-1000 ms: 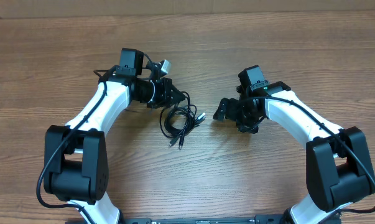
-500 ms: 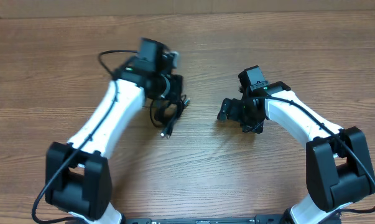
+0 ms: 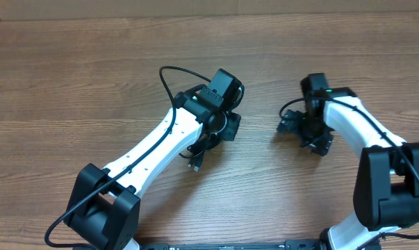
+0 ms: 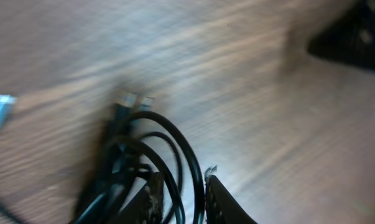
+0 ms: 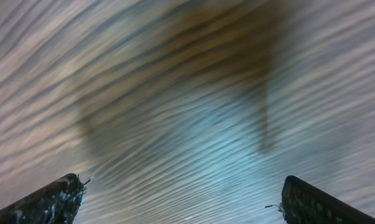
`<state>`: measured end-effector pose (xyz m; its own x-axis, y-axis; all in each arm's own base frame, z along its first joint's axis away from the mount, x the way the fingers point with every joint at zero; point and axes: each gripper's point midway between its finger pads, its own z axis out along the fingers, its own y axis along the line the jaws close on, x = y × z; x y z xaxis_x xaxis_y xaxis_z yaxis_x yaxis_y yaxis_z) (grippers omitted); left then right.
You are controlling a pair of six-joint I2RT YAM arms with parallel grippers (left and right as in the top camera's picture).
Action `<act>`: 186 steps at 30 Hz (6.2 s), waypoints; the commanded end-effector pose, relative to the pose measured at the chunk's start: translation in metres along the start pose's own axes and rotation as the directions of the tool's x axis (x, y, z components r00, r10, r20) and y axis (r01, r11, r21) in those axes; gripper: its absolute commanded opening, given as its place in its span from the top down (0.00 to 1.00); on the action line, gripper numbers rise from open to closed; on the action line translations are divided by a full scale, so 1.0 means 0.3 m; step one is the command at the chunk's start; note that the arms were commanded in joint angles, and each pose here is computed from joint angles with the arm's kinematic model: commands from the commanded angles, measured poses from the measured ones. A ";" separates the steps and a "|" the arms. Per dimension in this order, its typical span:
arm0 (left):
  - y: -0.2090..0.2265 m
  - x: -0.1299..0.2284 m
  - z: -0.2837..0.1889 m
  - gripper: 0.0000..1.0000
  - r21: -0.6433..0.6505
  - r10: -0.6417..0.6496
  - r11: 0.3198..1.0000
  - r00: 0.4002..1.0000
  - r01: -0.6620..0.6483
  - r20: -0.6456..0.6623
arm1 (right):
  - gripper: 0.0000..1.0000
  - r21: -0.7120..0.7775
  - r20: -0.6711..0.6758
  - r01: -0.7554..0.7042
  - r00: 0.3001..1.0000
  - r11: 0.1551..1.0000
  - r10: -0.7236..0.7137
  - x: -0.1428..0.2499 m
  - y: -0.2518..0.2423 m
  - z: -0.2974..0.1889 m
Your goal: Untangle cables
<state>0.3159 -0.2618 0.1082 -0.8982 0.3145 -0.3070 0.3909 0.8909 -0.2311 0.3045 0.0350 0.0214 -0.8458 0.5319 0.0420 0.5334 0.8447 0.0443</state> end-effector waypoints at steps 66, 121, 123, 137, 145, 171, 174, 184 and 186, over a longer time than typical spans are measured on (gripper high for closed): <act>0.405 -0.154 0.140 0.93 0.151 0.353 0.921 0.933 -0.359 0.062 | 0.21 -0.789 0.246 0.501 0.787 0.355 -0.566 0.146 0.467 -0.263; 0.487 -0.160 0.085 0.71 0.000 -0.195 0.981 0.980 0.195 -0.047 | 0.11 -0.531 0.171 0.533 0.829 0.659 -0.533 0.159 0.497 -0.101; 0.492 -0.160 0.053 0.72 -0.024 -0.226 0.974 0.973 0.225 -0.036 | 0.10 -0.524 0.173 0.534 0.829 0.663 -0.531 0.155 0.494 -0.099; 0.546 -0.099 0.129 0.84 -0.098 -0.350 0.933 0.936 0.347 -0.015 | 0.10 -0.524 0.173 0.534 0.829 0.663 -0.531 0.155 0.494 -0.099; 0.523 -0.126 0.143 0.73 -0.071 -0.339 0.938 0.941 0.338 0.005 | 0.10 -0.525 0.175 0.535 0.829 0.662 -0.531 0.155 0.496 -0.099; 0.550 -0.110 0.199 0.89 -0.221 -0.313 0.922 0.948 0.318 0.059 | 0.10 -0.527 0.179 0.533 0.831 0.662 -0.526 0.151 0.500 -0.101; 0.552 -0.113 0.199 0.96 -0.220 -0.313 0.922 0.948 0.319 0.063 | 0.10 -0.527 0.179 0.533 0.831 0.662 -0.526 0.151 0.500 -0.101; 0.553 -0.107 0.197 0.75 -0.225 -0.286 0.931 0.957 0.289 0.048 | 0.10 -0.527 0.180 0.533 0.831 0.662 -0.526 0.151 0.500 -0.101; 0.553 -0.103 0.200 0.75 -0.225 -0.286 0.931 0.957 0.289 0.044 | 0.09 -0.527 0.180 0.533 0.831 0.662 -0.526 0.151 0.500 -0.101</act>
<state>0.4232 -0.1493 0.0298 -0.9595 0.0275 -0.2803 0.0620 0.9915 -0.1148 0.3439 0.1822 0.0581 -0.9878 0.0108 -0.1554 -0.0821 0.8116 0.5784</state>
